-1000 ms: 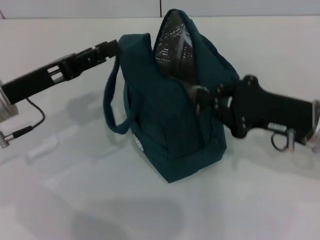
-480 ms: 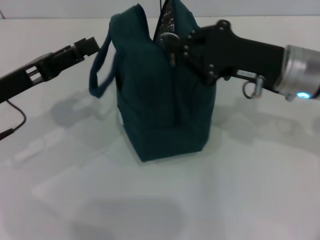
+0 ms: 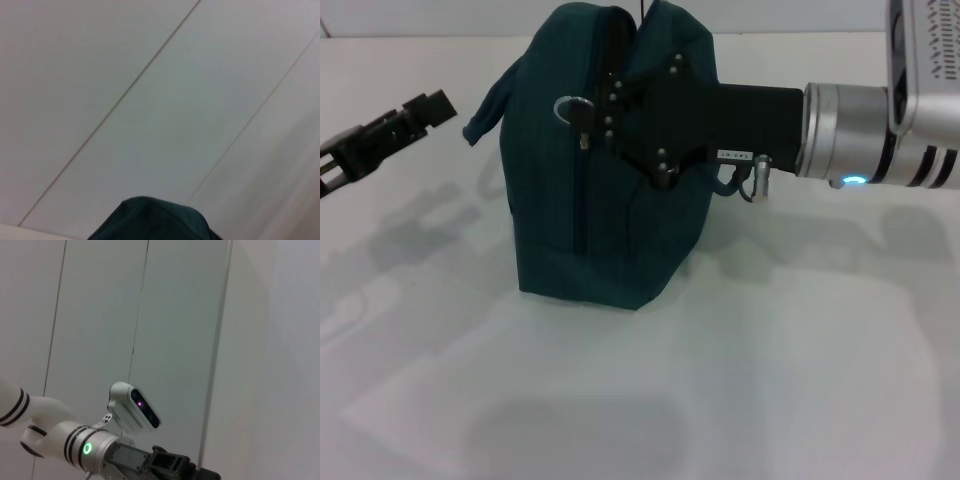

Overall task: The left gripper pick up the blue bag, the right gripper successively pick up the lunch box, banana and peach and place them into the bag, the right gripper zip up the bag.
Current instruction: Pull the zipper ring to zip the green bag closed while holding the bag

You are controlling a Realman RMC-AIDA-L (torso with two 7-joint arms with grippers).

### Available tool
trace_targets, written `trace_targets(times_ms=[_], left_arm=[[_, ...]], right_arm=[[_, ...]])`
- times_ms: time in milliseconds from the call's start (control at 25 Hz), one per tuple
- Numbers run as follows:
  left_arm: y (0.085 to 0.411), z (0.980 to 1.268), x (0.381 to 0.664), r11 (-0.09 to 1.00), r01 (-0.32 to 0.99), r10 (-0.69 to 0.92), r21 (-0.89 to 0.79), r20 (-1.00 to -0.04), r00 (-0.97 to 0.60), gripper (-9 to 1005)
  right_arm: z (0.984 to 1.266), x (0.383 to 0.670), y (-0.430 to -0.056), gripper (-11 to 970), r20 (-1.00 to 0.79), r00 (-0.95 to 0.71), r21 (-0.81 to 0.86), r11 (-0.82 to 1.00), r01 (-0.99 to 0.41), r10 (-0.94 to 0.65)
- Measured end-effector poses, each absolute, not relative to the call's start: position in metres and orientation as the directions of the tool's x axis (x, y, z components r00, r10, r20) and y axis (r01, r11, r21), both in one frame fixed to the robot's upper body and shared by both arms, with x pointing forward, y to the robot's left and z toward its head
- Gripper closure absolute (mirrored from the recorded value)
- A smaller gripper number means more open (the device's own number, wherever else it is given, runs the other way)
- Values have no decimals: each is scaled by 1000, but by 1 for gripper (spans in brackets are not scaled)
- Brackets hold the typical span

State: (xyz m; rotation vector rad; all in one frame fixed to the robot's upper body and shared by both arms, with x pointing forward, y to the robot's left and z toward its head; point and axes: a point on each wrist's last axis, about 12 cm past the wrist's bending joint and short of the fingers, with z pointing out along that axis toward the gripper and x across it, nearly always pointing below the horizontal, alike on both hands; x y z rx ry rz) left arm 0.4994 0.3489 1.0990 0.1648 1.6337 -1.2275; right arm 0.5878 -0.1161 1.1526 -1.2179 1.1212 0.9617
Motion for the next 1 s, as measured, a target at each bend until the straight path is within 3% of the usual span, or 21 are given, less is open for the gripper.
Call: trace_targets(times_ms=[480,1000], left_arm=[[328,1092,505,447,640,-301,-625,-778,-551,120],[321,1091,516,463,635,-281,-619,-782,-557,136]], right_arm=[[1158,592,-104,931,-972,229,-232,97,-968,-46],[1158,592,-103,927,-972,230,-234,98,-967,-49]])
